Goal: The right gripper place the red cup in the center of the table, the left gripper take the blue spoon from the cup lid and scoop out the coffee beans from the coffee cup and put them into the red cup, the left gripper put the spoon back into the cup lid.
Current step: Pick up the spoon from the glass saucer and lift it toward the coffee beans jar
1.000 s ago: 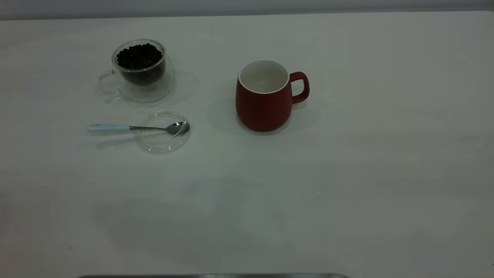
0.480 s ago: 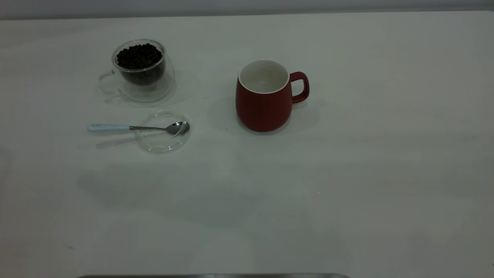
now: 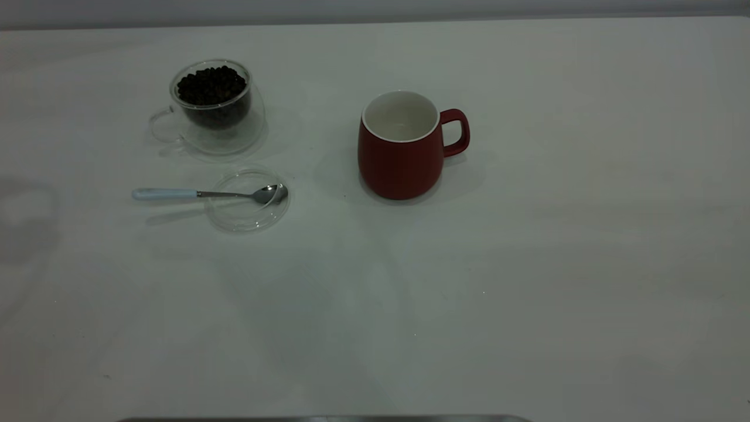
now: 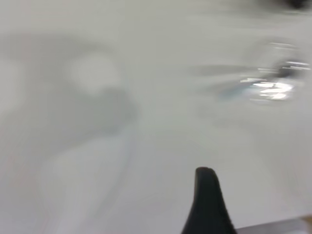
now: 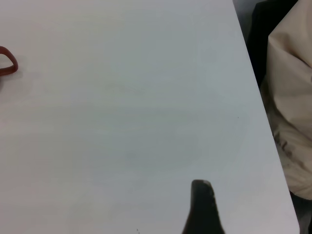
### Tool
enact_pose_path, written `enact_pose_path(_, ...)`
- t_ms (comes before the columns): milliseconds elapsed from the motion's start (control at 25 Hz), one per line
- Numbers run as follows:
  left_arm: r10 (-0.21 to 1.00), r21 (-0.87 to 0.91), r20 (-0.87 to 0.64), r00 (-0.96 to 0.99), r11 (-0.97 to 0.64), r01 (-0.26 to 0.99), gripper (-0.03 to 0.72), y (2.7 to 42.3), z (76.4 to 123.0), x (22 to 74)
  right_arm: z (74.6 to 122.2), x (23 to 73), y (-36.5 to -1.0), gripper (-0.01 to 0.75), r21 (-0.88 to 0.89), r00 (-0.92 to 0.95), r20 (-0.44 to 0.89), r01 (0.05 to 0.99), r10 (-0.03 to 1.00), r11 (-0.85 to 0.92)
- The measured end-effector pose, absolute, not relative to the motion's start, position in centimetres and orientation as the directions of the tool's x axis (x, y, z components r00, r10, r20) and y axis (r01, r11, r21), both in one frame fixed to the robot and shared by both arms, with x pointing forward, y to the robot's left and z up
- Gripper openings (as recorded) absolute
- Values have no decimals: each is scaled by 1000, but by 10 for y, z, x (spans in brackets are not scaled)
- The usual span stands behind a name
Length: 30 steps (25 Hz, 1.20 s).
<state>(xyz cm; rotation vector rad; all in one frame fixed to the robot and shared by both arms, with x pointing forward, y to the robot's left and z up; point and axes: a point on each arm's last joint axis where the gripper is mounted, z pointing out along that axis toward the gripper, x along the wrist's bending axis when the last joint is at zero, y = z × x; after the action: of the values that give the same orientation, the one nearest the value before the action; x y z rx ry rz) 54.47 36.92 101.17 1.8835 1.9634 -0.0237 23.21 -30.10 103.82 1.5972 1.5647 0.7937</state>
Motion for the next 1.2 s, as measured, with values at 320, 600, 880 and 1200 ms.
enact_pose_path(320,871,253,-482,100,29,967,589,365,931,581,1038,232,-301,590,847,60,-72,530,996,29)
enact_pose_path(600,864,211,-489,122,-18,977,588,368,884,587,1038,232,-301,590,847,60,-72,530,996,29)
enact_pose_path(880,840,151,-535,85,-4,988,588,366,843,588,1038,232,-301,590,847,60,-72,530,996,29)
enact_pose_path(1200,771,175,-636,31,104,979,588,358,815,595,1038,232,-301,590,847,60,-72,530,996,29)
